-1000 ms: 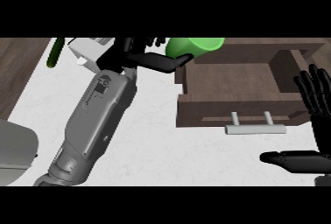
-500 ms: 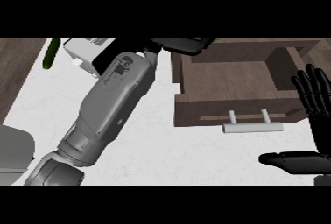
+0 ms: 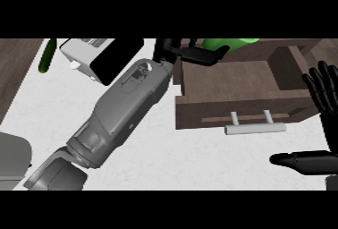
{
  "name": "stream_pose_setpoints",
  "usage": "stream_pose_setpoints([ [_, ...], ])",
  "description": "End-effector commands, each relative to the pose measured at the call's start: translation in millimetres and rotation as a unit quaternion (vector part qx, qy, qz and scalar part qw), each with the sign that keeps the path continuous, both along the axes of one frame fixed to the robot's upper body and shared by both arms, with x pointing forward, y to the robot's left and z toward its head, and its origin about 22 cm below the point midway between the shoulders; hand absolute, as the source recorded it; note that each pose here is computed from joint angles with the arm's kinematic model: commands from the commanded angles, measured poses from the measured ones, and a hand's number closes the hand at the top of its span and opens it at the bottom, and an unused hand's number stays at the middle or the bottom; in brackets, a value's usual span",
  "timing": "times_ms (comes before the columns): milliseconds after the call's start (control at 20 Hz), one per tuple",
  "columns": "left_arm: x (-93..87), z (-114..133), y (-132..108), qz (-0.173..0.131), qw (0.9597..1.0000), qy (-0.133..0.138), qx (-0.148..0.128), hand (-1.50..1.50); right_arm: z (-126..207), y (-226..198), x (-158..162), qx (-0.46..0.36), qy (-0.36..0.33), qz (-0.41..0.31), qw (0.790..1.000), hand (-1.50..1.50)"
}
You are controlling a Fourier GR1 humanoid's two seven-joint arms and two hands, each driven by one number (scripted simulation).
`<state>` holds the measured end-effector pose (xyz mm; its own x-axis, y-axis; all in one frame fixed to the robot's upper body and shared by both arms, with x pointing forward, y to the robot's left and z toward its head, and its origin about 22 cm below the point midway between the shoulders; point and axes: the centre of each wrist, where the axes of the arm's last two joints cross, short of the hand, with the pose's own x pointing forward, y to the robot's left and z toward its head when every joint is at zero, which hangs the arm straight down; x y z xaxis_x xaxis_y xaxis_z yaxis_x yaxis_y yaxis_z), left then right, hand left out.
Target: Pick up the cup, place it into the drawer and close the drawer
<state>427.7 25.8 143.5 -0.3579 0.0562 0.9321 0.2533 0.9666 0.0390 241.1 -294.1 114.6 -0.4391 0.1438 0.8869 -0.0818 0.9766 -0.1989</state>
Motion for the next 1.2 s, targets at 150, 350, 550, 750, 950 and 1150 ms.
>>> stream_pose_setpoints([
  [150,0.9,-1,-12,0.02,0.9975,0.018,0.065,1.5,-2,-12,-4,0.001,-0.003,0.006,1.0,-1.5],
  [350,-9.3,-33,-9,0.001,0.9942,0.032,0.103,-1.5,2,0,10,0.0,-0.003,0.008,1.0,-1.5],
  [550,-11.3,-40,-11,0.013,0.989,0.041,0.142,-1.5,-8,-5,2,-0.001,-0.002,0.02,1.0,-1.5],
  [750,-10.9,-37,-15,0.032,0.9837,0.038,0.173,-1.5,1,3,8,-0.01,-0.011,0.02,1.0,-1.5],
  [950,-13.6,-31,-20,0.035,0.9903,0.005,0.134,-1.5,5,5,21,0.009,-0.014,0.025,1.0,-1.5],
  [1150,-15.9,-11,-32,0.03,0.9938,-0.024,0.104,-1.5,4,1,10,0.06,-0.01,0.085,0.995,-1.5],
])
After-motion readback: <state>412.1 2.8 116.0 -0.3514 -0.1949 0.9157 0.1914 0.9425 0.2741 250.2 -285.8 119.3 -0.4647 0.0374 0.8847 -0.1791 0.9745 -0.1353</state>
